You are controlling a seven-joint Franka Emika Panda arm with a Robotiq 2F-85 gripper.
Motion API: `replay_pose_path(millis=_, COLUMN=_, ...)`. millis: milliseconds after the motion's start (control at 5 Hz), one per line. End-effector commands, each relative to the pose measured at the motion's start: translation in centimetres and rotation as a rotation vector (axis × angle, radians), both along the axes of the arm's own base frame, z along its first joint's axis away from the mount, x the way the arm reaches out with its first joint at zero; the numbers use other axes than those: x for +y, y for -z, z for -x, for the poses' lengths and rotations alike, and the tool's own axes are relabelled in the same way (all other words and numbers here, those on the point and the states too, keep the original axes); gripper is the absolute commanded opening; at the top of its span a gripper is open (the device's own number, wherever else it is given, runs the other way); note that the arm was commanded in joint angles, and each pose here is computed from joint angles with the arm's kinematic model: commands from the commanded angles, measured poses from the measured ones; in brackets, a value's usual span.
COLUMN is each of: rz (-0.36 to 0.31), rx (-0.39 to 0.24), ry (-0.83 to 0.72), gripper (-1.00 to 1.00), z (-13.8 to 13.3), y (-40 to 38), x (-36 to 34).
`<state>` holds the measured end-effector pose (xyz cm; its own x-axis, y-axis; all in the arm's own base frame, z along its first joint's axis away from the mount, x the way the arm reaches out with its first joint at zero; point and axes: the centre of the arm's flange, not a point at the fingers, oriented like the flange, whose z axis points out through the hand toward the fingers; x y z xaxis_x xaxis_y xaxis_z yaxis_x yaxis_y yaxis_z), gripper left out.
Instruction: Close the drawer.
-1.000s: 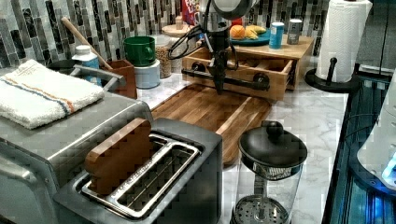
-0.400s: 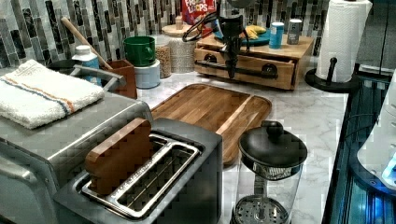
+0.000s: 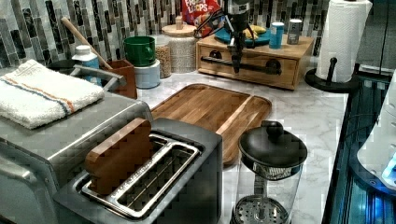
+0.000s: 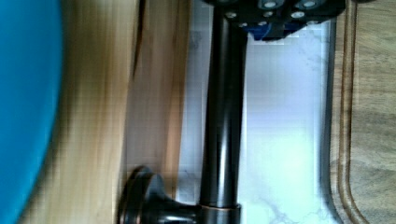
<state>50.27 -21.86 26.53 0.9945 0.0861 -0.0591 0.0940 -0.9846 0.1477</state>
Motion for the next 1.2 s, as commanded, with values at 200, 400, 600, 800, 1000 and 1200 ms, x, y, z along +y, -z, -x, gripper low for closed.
replay_pose_path(millis=200, rz=0.09, rx=-0.109, ry=0.122, gripper=-1.0, z=-1.88, y=-6.52, x=-9.52)
replay_pose_path(millis=400, rz=0.09, rx=-0.109, ry=0.122, gripper=-1.0, z=-1.88, y=-6.51, x=-9.52)
replay_pose_path(millis=600, rz=0.09, rx=-0.108, ry=0.122, gripper=-1.0, z=-1.86, y=-6.51, x=-9.53)
replay_pose_path(millis=800, rz=0.09, rx=-0.109, ry=0.123, gripper=-1.0, z=-1.86, y=-6.52, x=-9.53)
replay_pose_path(millis=1000, rz=0.09, rx=-0.109, ry=0.122, gripper=-1.0, z=-1.87, y=-6.51, x=-9.52)
replay_pose_path(millis=1200, rz=0.09, rx=-0.109, ry=0.122, gripper=-1.0, z=-1.87, y=-6.51, x=-9.52)
